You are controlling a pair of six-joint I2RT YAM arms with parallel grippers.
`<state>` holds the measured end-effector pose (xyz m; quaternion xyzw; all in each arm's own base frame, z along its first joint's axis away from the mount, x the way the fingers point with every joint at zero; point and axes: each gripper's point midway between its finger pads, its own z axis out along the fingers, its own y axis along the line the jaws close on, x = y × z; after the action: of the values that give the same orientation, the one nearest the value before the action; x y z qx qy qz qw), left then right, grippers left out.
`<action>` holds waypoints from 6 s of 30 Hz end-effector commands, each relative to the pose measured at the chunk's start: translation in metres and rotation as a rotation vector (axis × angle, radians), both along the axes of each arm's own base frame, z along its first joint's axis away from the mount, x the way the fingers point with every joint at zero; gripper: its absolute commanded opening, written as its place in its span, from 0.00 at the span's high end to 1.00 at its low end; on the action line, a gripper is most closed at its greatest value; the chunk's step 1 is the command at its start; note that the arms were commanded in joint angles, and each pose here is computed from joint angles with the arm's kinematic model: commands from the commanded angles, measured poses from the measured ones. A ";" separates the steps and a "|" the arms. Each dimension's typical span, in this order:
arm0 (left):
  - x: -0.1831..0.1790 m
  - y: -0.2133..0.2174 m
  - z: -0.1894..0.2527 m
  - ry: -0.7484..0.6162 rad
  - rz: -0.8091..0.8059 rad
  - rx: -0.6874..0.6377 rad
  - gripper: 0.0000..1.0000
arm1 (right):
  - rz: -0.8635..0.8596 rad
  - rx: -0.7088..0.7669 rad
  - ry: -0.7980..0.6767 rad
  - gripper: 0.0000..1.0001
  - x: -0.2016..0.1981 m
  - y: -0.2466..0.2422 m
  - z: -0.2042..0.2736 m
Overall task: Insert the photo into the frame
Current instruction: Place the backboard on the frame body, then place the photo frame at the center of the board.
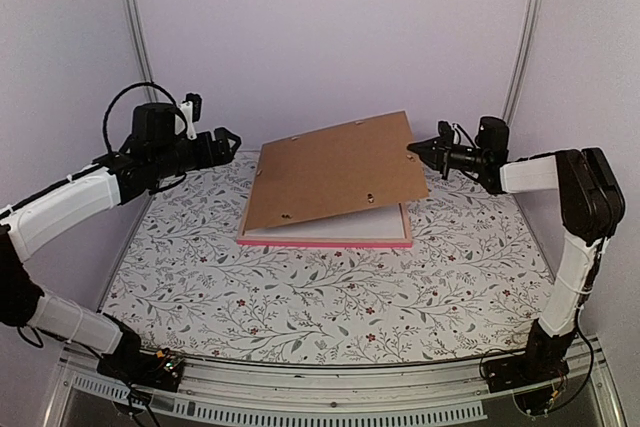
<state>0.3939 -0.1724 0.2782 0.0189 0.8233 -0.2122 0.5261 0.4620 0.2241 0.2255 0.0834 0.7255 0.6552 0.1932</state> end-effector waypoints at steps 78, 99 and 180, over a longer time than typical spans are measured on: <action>0.043 0.009 -0.090 0.179 0.003 -0.105 0.04 | -0.013 -0.025 0.035 1.00 0.067 0.022 -0.106; 0.044 0.004 -0.110 0.224 -0.016 -0.115 0.04 | -0.036 -0.112 0.074 0.80 0.063 0.027 -0.137; 0.082 -0.002 -0.244 0.511 -0.030 -0.056 0.10 | -0.121 -0.778 -0.042 0.46 0.069 -0.004 -0.177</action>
<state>0.4731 -0.1736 0.0363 -0.0471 0.9231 -0.2320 0.3031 0.5363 0.2149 0.0664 0.0450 0.9008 0.3320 0.2761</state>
